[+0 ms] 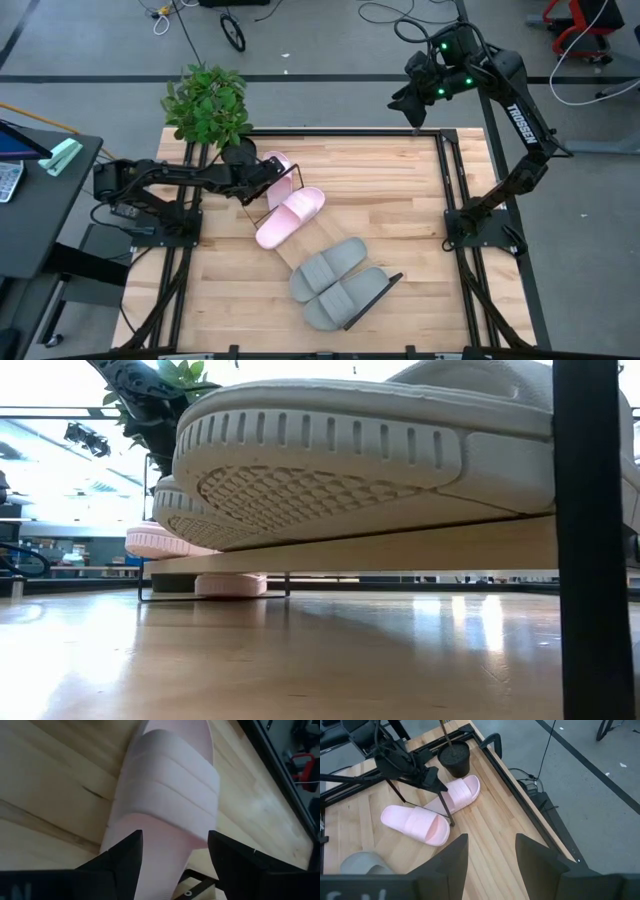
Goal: Pick and place slides into the shelf
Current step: Put the pink slide on the shelf
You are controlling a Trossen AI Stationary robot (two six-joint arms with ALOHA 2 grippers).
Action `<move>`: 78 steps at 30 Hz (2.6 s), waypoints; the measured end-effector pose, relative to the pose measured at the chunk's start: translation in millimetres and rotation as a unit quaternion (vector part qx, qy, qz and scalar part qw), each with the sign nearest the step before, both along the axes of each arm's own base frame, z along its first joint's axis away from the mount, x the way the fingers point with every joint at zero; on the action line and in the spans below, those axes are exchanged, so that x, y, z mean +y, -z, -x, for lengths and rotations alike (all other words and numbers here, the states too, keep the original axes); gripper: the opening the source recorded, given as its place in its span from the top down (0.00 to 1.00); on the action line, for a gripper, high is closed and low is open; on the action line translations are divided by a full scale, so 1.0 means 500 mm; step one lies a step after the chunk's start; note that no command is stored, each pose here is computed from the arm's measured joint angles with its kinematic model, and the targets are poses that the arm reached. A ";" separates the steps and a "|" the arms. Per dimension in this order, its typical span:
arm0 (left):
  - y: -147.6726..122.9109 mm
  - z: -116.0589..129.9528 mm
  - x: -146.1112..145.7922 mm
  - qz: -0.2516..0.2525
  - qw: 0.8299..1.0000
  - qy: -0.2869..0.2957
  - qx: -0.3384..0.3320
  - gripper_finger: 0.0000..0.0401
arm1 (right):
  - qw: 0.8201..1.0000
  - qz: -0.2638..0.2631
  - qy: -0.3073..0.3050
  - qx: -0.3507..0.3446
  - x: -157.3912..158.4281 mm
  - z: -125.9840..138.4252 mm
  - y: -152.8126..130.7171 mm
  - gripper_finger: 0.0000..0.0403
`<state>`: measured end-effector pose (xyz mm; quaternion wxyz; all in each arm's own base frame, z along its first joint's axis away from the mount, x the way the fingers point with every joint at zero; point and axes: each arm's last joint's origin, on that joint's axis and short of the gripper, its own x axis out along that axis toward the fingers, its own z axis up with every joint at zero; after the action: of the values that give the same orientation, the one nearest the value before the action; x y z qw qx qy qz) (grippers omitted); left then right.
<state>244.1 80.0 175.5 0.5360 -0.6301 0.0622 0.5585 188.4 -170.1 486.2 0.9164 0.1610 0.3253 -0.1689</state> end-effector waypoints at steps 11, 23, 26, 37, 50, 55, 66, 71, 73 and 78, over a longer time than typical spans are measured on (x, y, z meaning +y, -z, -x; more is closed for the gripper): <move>0.003 -0.001 0.005 -0.005 1.000 -0.018 -0.003 0.43 | 1.000 0.000 0.000 0.000 0.000 0.000 0.000 0.58; 0.022 -0.010 0.009 -0.001 0.999 -0.038 -0.003 0.43 | 1.000 -0.001 0.001 0.000 0.000 0.000 0.000 0.58; 0.028 -0.017 0.011 -0.003 0.999 -0.040 -0.010 0.43 | 1.000 -0.003 0.003 -0.001 0.000 0.000 0.000 0.58; 0.033 -0.025 0.015 -0.019 0.999 -0.047 -0.018 0.46 | 1.000 -0.003 0.003 -0.001 0.000 0.000 0.000 0.58; 0.034 -0.023 0.015 -0.026 0.999 -0.046 -0.006 0.66 | 1.000 -0.003 0.003 -0.001 0.000 0.000 0.000 0.58; 0.035 -0.021 0.015 -0.031 0.999 -0.032 0.011 0.78 | 1.000 -0.003 0.003 -0.001 0.000 0.000 0.000 0.58; 0.036 -0.017 0.015 -0.041 0.998 -0.036 0.024 0.97 | 1.000 -0.006 0.005 -0.002 0.000 0.000 0.000 0.58; 0.036 -0.017 0.015 -0.043 0.998 -0.037 0.025 0.96 | 1.000 -0.006 0.005 -0.002 0.000 0.000 0.000 0.58; 0.036 -0.017 0.014 -0.044 0.998 -0.034 0.026 0.97 | 1.000 -0.006 0.005 -0.002 0.000 0.000 0.000 0.58; 0.036 -0.017 0.015 -0.047 0.998 -0.030 0.030 0.97 | 1.000 -0.006 0.005 -0.002 0.000 0.000 0.000 0.58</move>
<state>252.7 87.4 157.6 0.5460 -0.5885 0.0331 0.5954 188.4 -170.1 486.2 0.9150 0.1683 0.3240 -0.1715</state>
